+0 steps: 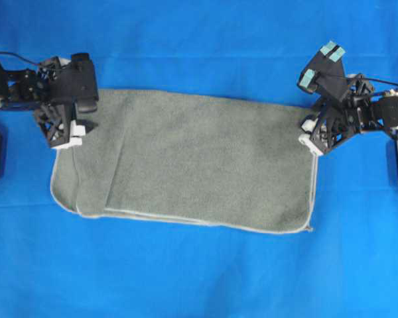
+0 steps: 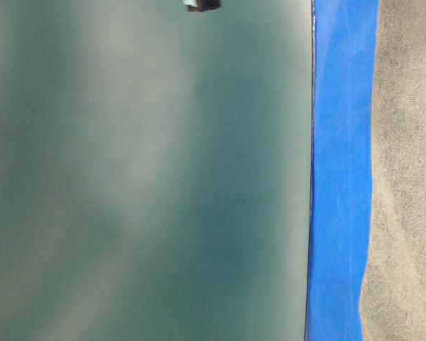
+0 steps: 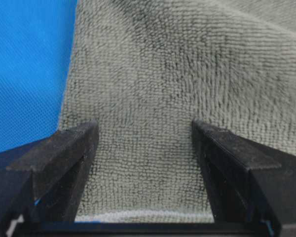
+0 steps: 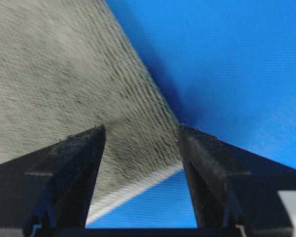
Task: Fold a large towel.
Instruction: 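Move both grippers to the far corners of the towel and grasp, then lift the towel and rotate it, left gripper swinging toward the near side, then lay the towel lengthwise on the table and open both grippers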
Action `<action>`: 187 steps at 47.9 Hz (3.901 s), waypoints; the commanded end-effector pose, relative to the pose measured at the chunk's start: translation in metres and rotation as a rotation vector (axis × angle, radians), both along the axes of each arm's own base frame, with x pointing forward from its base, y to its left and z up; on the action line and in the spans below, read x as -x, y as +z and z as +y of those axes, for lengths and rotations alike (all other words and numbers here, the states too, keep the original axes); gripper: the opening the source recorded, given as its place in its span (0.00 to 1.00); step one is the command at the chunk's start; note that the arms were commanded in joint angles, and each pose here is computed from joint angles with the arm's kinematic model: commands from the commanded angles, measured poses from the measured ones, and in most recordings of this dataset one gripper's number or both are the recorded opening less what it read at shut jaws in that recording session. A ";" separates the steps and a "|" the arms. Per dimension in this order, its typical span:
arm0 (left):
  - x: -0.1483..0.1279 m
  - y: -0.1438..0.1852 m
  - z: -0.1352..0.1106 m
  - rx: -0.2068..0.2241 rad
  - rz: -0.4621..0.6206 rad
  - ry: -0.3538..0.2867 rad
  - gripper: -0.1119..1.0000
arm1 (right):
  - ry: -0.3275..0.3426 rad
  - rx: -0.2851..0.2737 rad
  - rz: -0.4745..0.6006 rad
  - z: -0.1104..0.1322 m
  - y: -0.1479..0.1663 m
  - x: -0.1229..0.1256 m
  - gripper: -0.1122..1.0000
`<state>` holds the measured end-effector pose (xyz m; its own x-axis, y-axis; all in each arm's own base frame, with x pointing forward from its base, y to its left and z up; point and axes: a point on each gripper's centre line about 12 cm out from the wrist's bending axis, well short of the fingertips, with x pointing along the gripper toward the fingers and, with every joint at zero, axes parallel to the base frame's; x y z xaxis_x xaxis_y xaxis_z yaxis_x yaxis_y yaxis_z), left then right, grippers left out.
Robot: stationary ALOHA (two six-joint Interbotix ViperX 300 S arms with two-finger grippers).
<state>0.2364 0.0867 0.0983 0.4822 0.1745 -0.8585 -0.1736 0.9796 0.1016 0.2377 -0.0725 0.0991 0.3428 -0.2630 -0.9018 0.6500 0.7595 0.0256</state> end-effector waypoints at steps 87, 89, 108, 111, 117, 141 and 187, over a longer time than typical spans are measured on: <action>0.027 0.205 -0.067 0.011 -0.345 -0.167 0.12 | 0.080 0.220 -0.462 0.034 0.206 0.017 0.12; 0.020 0.206 -0.075 0.021 -0.367 -0.196 0.12 | 0.035 0.241 -0.452 0.023 0.207 0.019 0.12; -0.049 0.220 -0.148 0.074 -0.590 -0.447 0.12 | -0.188 0.481 -0.539 -0.068 0.237 0.026 0.12; -0.060 0.221 -0.157 0.076 -0.608 -0.470 0.12 | -0.197 0.500 -0.558 -0.081 0.240 0.023 0.12; -0.087 0.223 -0.175 0.082 -0.632 -0.504 0.12 | -0.204 0.514 -0.601 -0.105 0.241 0.012 0.12; -0.188 0.236 -0.215 0.086 -0.678 -0.535 0.12 | -0.133 0.494 -0.649 -0.150 0.239 -0.052 0.12; -0.341 0.181 -0.249 0.246 -0.876 -0.386 0.12 | -0.229 0.450 -0.400 -0.129 0.178 0.003 0.12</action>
<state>0.5912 -0.1517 0.2599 0.9486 -0.2419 -0.2042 0.2296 0.9698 -0.0821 0.2211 -0.1935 0.2737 0.5020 -0.6983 -0.5102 0.8126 0.5828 0.0018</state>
